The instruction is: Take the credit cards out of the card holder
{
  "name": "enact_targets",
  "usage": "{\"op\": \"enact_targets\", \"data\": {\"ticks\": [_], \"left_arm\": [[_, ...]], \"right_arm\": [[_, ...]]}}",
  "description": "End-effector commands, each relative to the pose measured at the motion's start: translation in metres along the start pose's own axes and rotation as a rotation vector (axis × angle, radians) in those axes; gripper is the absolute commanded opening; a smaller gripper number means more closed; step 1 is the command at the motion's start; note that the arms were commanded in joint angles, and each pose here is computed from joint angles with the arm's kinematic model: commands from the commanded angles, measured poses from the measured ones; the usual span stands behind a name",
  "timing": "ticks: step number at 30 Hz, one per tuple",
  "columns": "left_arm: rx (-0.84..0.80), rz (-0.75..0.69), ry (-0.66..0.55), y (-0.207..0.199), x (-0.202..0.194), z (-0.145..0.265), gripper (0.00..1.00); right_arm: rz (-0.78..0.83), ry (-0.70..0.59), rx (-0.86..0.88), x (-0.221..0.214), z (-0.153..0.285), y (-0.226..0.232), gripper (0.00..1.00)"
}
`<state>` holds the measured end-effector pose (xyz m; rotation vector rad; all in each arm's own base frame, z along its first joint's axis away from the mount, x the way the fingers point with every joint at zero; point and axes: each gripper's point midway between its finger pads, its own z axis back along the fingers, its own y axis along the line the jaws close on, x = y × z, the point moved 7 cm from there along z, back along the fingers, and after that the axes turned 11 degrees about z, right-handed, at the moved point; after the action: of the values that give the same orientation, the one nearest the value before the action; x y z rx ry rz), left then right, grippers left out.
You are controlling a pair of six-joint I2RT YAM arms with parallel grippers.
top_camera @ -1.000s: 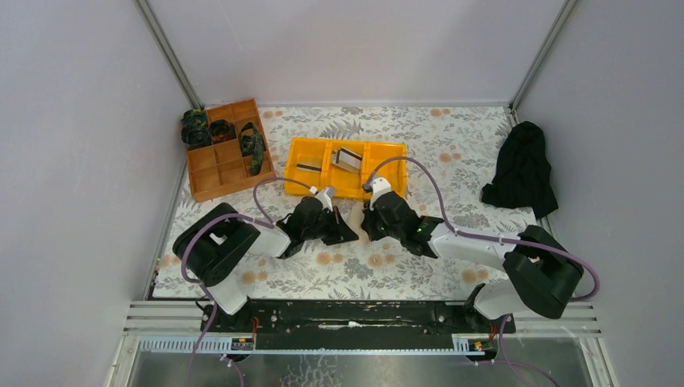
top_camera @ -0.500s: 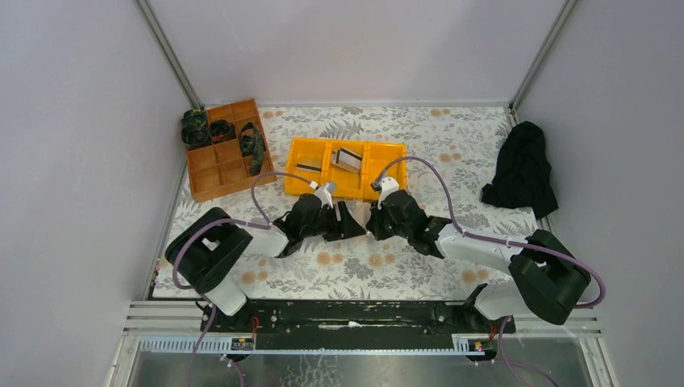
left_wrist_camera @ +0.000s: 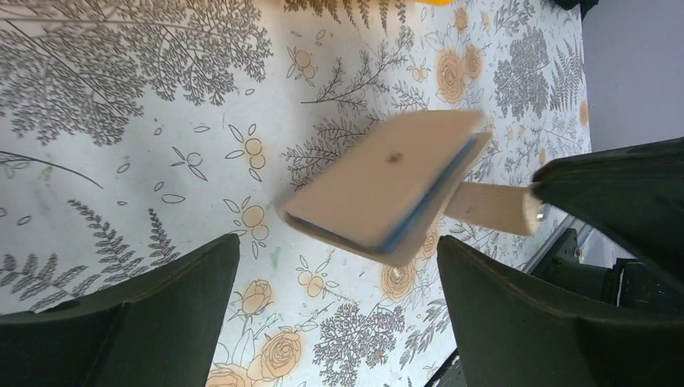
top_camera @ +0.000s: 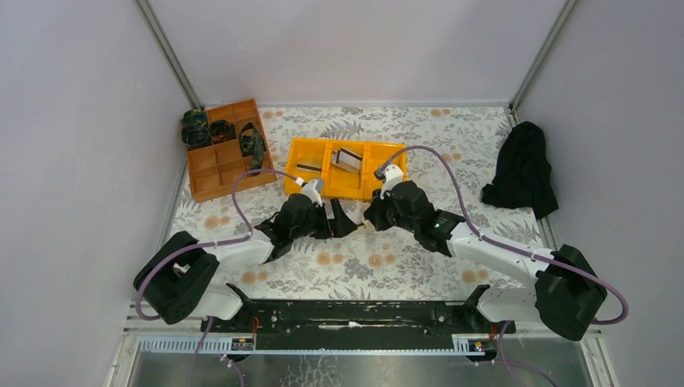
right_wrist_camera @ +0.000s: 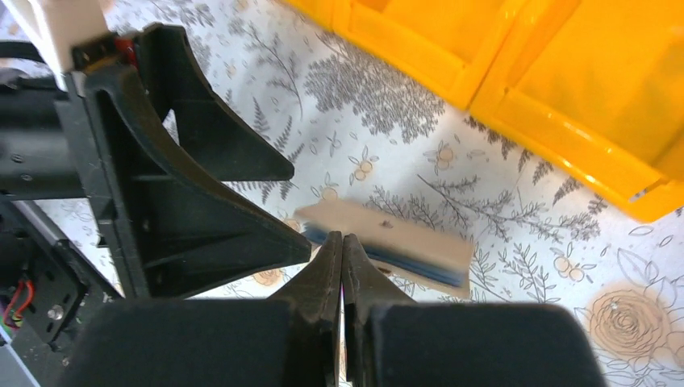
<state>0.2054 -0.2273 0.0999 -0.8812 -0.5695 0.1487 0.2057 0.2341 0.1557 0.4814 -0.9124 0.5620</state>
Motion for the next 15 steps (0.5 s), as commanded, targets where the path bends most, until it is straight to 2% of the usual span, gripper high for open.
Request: {"op": "enact_targets", "data": {"ticks": [1,6,15], "left_arm": [[0.039,-0.075,-0.054,0.002,0.009,0.010,1.00],[0.031,-0.106,-0.095,-0.006,0.018,0.017,1.00],[0.018,-0.091,-0.097,-0.011,0.021,0.014,1.00]], "right_arm": [[0.028,-0.119,0.023,0.042,0.020,0.007,0.00],[0.039,-0.153,0.038,0.053,0.029,0.010,0.00],[0.073,-0.115,-0.044,0.045,0.033,-0.002,0.00]]}}
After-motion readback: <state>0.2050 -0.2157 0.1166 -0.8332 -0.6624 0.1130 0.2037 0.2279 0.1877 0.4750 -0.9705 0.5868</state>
